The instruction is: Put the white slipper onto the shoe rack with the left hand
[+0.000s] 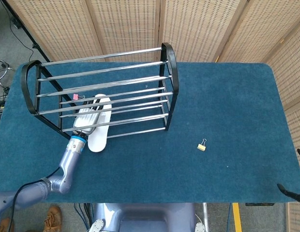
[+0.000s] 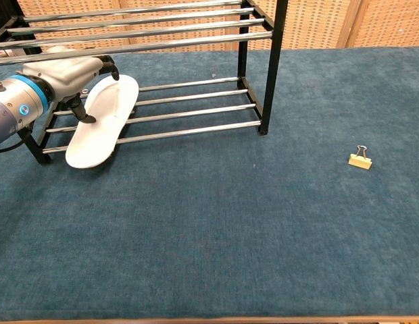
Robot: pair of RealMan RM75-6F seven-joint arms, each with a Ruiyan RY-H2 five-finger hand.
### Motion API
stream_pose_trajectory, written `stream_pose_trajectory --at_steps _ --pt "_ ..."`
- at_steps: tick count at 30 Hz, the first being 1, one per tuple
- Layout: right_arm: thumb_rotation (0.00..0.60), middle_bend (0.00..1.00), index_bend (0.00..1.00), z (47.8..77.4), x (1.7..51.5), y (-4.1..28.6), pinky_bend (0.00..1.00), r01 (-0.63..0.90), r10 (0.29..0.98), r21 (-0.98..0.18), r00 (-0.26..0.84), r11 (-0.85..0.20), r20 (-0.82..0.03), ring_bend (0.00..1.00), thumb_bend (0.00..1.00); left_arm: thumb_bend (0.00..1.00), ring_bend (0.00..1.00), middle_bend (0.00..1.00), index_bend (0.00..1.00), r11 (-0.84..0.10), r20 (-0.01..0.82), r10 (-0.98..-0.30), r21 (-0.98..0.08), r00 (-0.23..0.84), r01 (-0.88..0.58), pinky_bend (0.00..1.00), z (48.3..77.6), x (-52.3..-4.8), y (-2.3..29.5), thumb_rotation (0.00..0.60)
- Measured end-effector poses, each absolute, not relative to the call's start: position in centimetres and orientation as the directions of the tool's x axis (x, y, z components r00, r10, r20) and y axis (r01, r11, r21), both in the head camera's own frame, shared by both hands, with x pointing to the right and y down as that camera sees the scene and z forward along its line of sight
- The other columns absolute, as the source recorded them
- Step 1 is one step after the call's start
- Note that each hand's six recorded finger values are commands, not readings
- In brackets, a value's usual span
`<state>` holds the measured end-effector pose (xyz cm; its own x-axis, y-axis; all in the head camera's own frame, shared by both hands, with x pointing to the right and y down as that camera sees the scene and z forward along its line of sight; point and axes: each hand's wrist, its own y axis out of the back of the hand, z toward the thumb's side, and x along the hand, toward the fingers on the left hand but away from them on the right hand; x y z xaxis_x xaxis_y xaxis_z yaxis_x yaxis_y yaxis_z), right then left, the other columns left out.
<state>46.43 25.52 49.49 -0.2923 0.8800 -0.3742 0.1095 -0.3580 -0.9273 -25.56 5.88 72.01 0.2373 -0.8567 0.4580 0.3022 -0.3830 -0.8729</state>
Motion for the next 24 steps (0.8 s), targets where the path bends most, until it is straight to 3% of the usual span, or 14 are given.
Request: stream_pose_trajectory --at_steps 24 --pt "0.600 0.00 0.00 49.4 46.4 25.5 0.00 0.111 0.879 -0.927 -0.295 -0.357 -0.374 0.00 0.00 0.07 0.02 0.09 0.23 -0.375 0.460 -0.837 -0.877 0.297 0.300 0.22 71.1 -24.3 7.1 0.600"
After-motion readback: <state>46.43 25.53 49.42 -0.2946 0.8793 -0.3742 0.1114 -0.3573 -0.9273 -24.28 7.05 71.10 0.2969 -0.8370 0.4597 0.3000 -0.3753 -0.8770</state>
